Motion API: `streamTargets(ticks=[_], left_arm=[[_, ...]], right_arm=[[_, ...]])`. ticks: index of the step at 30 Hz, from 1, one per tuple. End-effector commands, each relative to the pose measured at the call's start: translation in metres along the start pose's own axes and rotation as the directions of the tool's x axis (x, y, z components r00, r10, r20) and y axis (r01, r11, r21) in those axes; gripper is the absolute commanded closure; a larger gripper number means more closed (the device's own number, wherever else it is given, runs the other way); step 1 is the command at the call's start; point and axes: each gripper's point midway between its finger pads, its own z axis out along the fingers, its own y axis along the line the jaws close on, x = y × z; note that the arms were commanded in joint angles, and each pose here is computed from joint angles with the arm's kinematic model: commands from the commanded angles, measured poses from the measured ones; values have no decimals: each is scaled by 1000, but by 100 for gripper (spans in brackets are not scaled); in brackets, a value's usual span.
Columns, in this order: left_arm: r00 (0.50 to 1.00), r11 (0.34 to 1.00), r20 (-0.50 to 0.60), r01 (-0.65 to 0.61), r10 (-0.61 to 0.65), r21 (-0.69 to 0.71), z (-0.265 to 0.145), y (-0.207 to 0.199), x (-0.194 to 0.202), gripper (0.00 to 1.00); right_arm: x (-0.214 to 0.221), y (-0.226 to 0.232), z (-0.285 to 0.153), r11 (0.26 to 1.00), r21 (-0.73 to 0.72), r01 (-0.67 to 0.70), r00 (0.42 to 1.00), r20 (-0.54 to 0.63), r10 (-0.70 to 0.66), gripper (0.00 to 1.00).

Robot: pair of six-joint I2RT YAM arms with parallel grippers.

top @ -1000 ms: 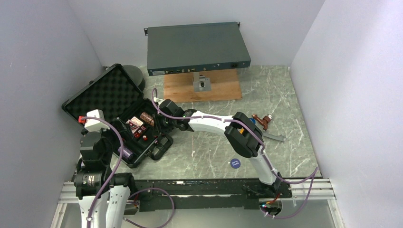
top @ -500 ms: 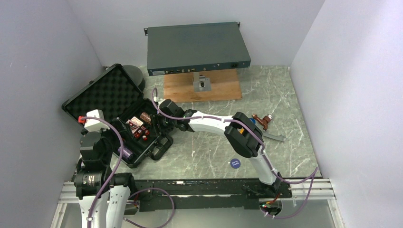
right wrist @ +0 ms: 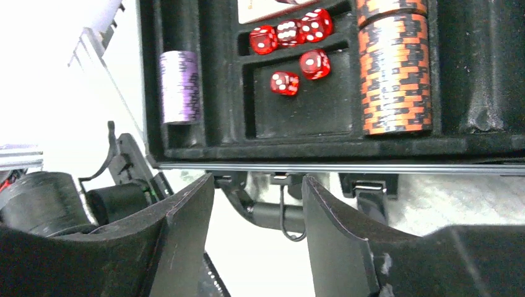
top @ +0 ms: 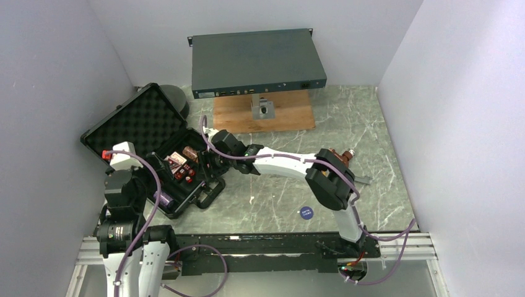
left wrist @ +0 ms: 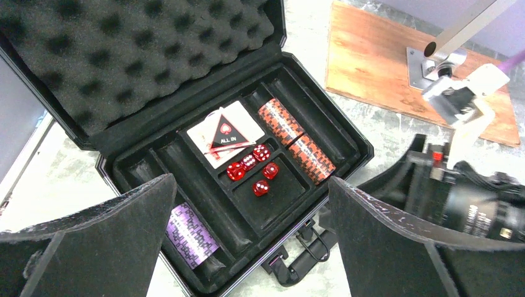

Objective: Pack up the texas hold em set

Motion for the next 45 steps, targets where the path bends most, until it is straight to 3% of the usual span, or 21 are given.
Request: streamTargets(ticks=[1, 7, 11, 18, 26, 36, 45], left_arm=[[1000, 1000, 23, -5, 5, 2, 1, -1, -8, 0], [999, 1000, 43, -2, 2, 0, -2, 0, -10, 0], [999, 1000, 40, -3, 3, 2, -2, -1, -10, 0], [999, 1000, 50, 0, 0, 2, -4, 0, -11, 0], [998, 1000, 64, -2, 1, 18, -6, -3, -13, 0], [999, 1000, 54, -3, 2, 24, -4, -4, -12, 0], [998, 1000, 59, 0, -1, 15, -5, -2, -12, 0]], right_arm=[[-24, 36, -34, 993, -72, 90, 993, 79, -84, 39], [-28, 44, -60, 988, -43, 148, 983, 118, -142, 30], [-28, 41, -76, 985, 12, 170, 974, 148, -170, 16], [-17, 27, -106, 975, 117, 190, 960, 186, -209, 12], [-11, -13, -152, 945, 305, 121, 936, 281, -211, 13], [27, -76, -193, 851, 525, 32, 939, 276, -206, 13], [62, -143, -234, 661, 747, -72, 966, 218, -141, 8]])
